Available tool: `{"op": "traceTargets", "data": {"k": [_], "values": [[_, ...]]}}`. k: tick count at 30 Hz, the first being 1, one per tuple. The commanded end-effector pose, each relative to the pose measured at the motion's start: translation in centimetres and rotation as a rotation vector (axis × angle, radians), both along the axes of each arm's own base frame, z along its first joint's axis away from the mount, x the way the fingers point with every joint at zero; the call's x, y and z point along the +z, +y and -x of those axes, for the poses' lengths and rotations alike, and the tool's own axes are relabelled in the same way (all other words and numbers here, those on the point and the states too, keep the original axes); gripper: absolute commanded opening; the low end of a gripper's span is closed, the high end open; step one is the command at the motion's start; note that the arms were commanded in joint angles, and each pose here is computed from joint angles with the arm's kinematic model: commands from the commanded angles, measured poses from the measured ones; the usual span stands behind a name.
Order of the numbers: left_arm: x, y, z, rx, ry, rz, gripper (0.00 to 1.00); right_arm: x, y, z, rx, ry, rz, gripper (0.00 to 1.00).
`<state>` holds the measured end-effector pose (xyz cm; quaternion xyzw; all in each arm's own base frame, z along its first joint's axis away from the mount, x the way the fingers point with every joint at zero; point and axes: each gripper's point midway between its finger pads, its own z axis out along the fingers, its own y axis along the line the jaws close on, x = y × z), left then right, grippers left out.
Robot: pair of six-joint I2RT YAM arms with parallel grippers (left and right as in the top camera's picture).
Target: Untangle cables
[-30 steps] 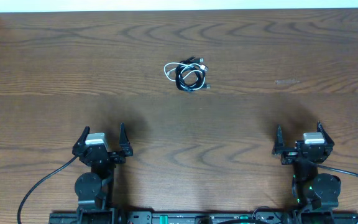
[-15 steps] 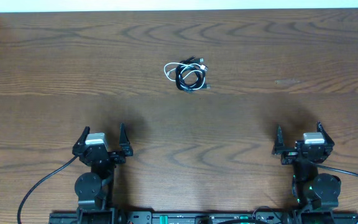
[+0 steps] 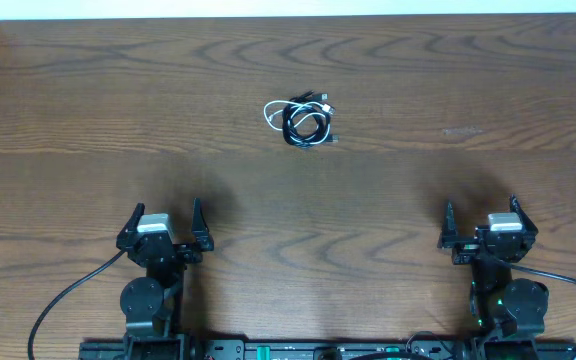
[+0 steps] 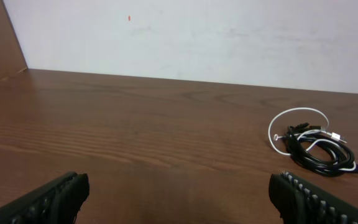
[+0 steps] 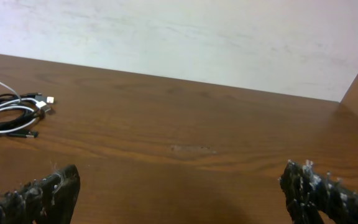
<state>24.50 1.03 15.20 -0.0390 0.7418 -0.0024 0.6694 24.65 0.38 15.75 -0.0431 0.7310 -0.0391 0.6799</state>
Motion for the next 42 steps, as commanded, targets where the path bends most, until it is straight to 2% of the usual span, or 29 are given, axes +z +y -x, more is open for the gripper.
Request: {"op": "traceTargets", "data": {"k": [1, 34, 42], "values": [[-1.5, 0.2, 0.1, 0.005, 0.052, -0.017, 0.98, 0.0, 0.1, 0.0, 0.002, -0.002, -0.004, 0.99], [-1.5, 0.6, 0.2, 0.028, 0.052, -0.019, 0.98, 0.1, 0.0, 0.0, -0.003, -0.005, -0.011, 0.99], [-0.1, 0.6, 0.2, 0.031, 0.028, 0.006, 0.98, -0.1, 0.0, 0.0, -0.003, 0.003, -0.011, 0.99]]}}
